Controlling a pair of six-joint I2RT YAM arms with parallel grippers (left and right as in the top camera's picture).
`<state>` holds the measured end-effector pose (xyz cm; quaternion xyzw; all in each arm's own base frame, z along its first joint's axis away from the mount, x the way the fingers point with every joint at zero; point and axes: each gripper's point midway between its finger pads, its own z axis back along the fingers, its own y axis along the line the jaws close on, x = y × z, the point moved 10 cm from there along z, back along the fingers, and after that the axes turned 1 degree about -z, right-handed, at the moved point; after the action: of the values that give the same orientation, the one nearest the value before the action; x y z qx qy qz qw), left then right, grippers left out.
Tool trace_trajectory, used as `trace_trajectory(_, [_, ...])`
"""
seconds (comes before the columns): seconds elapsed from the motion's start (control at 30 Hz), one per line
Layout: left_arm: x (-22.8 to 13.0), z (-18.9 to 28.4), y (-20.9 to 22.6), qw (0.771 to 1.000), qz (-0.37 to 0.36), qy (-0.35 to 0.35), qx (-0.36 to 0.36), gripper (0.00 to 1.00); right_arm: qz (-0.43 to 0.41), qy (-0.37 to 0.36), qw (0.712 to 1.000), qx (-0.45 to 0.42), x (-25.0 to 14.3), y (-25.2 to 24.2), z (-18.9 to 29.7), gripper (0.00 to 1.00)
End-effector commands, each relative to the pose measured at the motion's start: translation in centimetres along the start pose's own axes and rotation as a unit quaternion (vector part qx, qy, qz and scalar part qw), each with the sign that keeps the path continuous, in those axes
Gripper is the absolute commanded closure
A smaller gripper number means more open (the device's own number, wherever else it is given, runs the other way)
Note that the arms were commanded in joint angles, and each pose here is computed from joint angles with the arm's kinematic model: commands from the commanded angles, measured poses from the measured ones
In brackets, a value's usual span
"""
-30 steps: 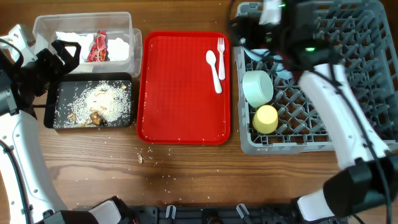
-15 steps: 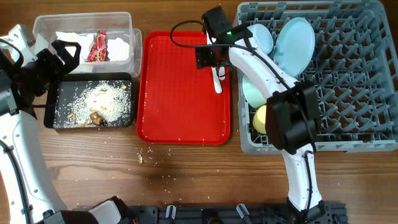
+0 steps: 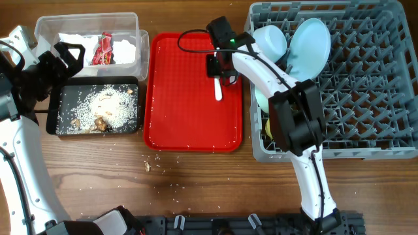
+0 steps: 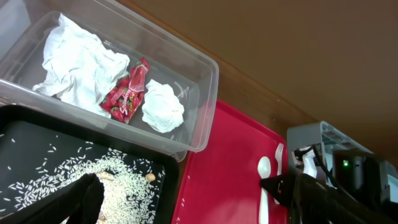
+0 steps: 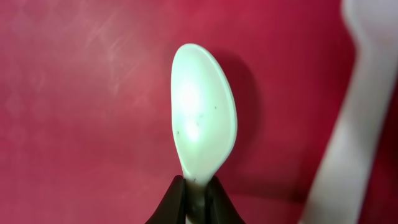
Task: Sort waste into correct bins and load items into the dishwasher rack
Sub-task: 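Grasp the white spoon with the right gripper and stand it in the rack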
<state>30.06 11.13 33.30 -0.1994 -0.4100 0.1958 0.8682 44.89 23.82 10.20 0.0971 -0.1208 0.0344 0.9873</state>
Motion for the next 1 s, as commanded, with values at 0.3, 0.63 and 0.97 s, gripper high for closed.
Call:
trace_trajectory(0.3, [0.3, 0.4, -0.3, 1.0, 0.001, -0.006, -0.01, 0.0, 0.084, -0.037, 0.994, 0.055, -1.8, 1.6, 16.6, 0.96])
trace_trajectory(0.63, [0.3, 0.4, -0.3, 1.0, 0.001, -0.006, -0.01, 0.0, -0.092, -0.044, 0.989, -0.109, -5.4, -11.0, 28.6, 0.95])
trace_trajectory(0.97, [0.3, 0.4, -0.3, 1.0, 0.0, -0.006, -0.01, 0.0, -0.111, 0.149, 0.956, -0.23, -10.7, -17.7, 21.5, 0.96])
